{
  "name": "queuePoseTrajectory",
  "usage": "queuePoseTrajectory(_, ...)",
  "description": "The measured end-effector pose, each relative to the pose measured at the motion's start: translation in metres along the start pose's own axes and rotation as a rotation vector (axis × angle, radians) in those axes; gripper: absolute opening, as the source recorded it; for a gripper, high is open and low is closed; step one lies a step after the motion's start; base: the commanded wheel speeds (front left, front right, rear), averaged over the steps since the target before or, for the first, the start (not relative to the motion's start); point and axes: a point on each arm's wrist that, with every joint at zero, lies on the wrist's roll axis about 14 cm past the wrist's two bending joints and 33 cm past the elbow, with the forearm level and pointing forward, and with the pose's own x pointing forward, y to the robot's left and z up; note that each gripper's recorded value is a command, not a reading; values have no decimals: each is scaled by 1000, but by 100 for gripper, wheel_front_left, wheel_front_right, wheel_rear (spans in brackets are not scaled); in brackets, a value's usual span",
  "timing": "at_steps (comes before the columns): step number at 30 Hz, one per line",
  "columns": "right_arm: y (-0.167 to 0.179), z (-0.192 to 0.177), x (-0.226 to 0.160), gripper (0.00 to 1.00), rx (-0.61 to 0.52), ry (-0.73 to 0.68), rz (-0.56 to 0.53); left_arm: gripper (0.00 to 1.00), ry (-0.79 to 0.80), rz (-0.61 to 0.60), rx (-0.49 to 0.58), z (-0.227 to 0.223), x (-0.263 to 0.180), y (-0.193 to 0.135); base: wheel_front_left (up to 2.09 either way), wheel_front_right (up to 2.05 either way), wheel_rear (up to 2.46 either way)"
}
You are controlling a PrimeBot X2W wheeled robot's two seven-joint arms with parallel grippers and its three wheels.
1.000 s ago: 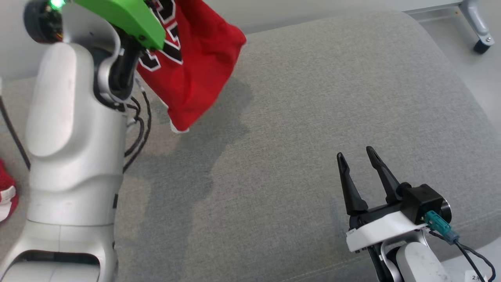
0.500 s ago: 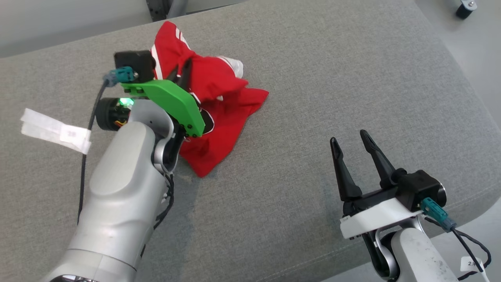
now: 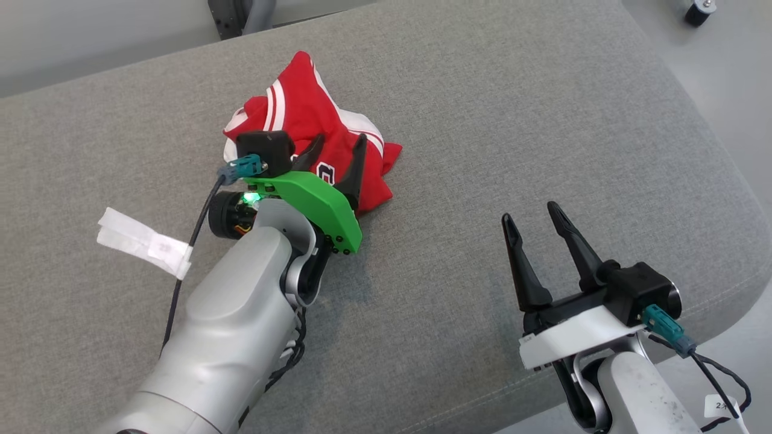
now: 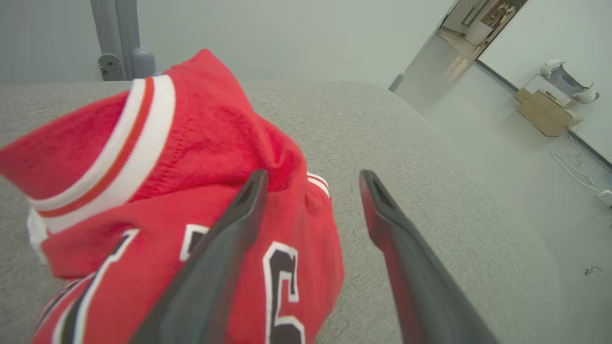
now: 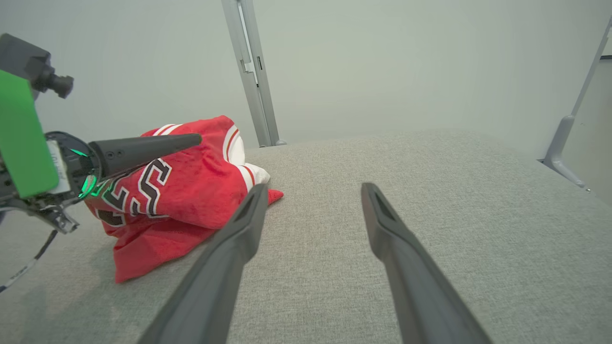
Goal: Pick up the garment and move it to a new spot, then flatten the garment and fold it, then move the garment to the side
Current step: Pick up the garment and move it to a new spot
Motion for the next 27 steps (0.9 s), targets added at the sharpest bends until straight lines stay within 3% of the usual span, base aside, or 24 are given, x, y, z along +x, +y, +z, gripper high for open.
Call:
queuePoseTrajectory(5,3,5,-5,100,8,-15,6,100,-116,-9,30,24,-9,-11,0,0,0)
queuePoseTrajectory(10,8,10,-11,100,14,-29,16,100,-186,48,59,40,-24,-1,0,0,0)
queuePoseTrajectory(17,21,16,-15,100,21,-51,50,100,-332,225,56,68,-83,49,0,0,0)
queuePoseTrajectory(27,46,20,-19,100,22,-66,126,100,-438,478,106,52,-197,101,0,0,0)
